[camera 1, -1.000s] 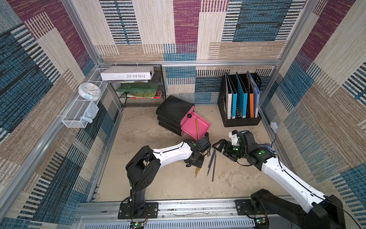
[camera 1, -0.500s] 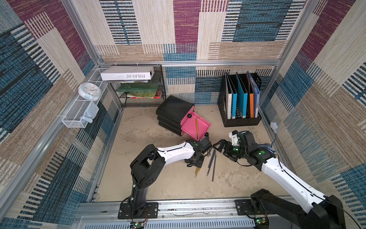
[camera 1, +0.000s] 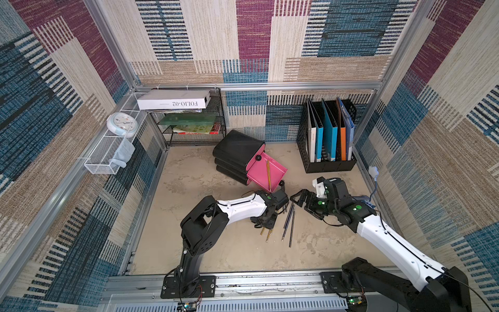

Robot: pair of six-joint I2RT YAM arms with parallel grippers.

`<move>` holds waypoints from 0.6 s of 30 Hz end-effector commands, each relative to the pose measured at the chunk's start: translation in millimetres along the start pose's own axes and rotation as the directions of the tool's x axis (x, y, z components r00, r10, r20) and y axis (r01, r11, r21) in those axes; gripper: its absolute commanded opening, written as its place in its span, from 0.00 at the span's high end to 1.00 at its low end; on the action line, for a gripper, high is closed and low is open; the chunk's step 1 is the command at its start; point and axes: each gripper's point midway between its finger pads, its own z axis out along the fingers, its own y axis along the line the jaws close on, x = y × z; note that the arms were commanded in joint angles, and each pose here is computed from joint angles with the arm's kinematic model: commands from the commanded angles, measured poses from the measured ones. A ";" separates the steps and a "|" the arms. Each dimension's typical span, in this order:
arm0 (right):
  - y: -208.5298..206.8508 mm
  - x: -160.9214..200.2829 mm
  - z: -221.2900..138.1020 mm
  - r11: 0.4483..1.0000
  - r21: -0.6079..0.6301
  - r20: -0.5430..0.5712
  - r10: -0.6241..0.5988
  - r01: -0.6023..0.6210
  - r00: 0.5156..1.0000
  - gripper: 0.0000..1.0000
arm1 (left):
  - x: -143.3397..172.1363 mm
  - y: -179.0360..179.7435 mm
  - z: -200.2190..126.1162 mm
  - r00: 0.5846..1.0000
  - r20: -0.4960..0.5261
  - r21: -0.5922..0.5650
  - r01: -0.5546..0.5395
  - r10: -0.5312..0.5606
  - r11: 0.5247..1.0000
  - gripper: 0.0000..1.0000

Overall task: Please place the pencils in the drawer according to their color
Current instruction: Pick up the pencil from the center of the board.

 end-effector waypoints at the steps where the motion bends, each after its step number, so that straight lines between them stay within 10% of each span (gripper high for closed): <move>1: 0.8 -1.3 -1.8 1.000 0.005 0.006 -0.005 0.005 1.000 0.01 | 5.3 4.1 2.8 1.000 -0.016 -0.018 -0.001 0.000 1.000 0.59; 18: 11.9 -10.3 -7.7 1.000 -0.009 0.030 -0.003 0.004 1.000 0.00 | 30.8 5.0 18.3 0.994 -0.110 0.000 -0.025 0.025 1.000 0.95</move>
